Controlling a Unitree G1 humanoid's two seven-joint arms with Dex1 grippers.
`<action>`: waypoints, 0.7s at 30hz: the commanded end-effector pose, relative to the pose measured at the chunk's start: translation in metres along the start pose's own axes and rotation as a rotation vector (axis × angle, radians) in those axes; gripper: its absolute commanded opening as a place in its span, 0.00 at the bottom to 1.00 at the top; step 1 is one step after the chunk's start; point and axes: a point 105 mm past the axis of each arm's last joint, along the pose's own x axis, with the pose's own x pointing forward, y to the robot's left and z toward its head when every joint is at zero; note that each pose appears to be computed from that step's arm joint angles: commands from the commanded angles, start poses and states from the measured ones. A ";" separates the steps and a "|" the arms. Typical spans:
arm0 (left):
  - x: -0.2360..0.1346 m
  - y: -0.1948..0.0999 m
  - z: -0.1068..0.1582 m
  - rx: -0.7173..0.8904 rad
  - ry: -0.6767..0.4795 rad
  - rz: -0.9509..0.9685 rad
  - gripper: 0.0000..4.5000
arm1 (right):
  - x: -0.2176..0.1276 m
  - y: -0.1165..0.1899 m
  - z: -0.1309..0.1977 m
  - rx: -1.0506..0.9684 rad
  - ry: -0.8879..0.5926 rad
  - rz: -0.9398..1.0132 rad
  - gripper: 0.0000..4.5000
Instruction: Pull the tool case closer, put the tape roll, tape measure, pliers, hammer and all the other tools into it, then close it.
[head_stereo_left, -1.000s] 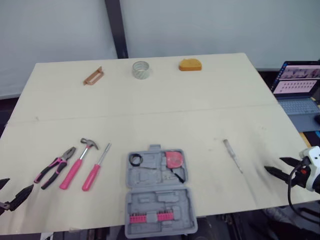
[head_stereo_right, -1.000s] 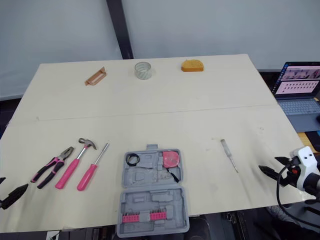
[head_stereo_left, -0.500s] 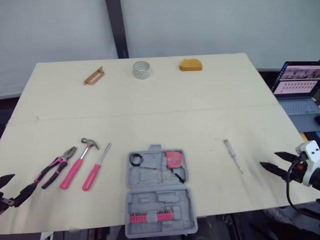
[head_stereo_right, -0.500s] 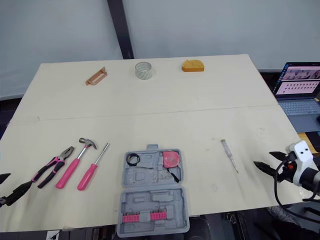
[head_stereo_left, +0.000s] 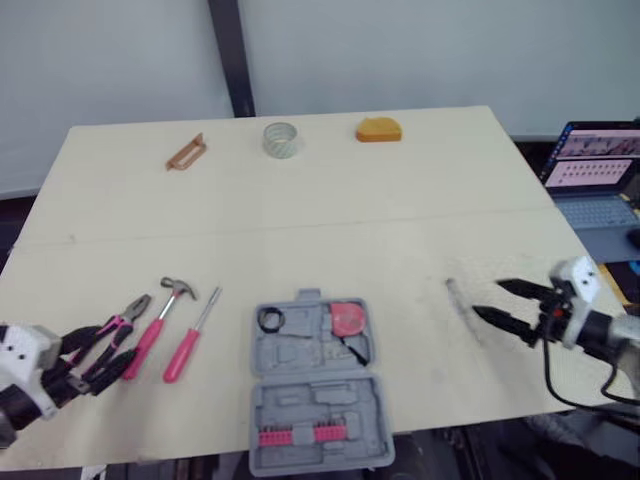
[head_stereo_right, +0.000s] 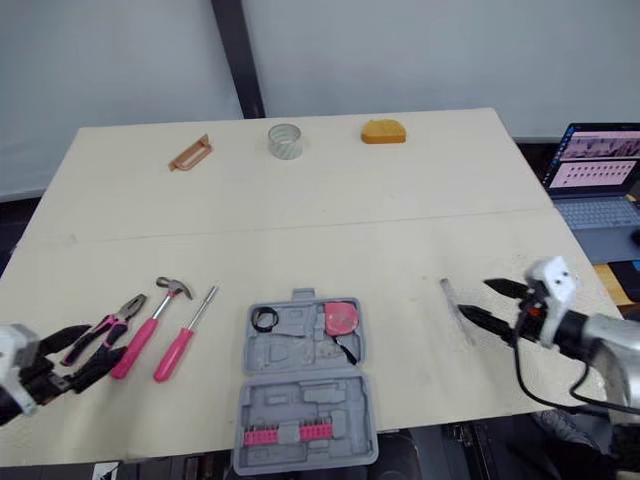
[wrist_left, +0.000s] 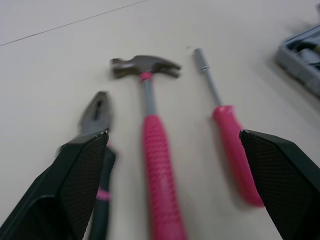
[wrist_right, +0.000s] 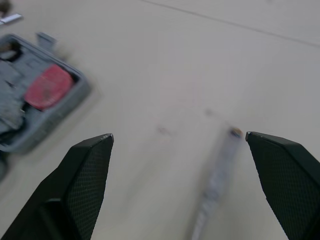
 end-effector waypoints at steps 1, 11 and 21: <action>0.010 -0.015 0.004 -0.010 -0.014 -0.009 1.00 | 0.026 0.027 0.034 -0.072 -0.072 0.142 0.99; -0.005 0.049 0.008 0.039 0.010 0.141 1.00 | 0.080 0.097 0.080 -0.185 -0.141 0.515 0.99; -0.003 0.084 -0.007 0.039 0.135 0.100 1.00 | 0.094 0.122 0.102 -0.267 -0.186 0.640 0.99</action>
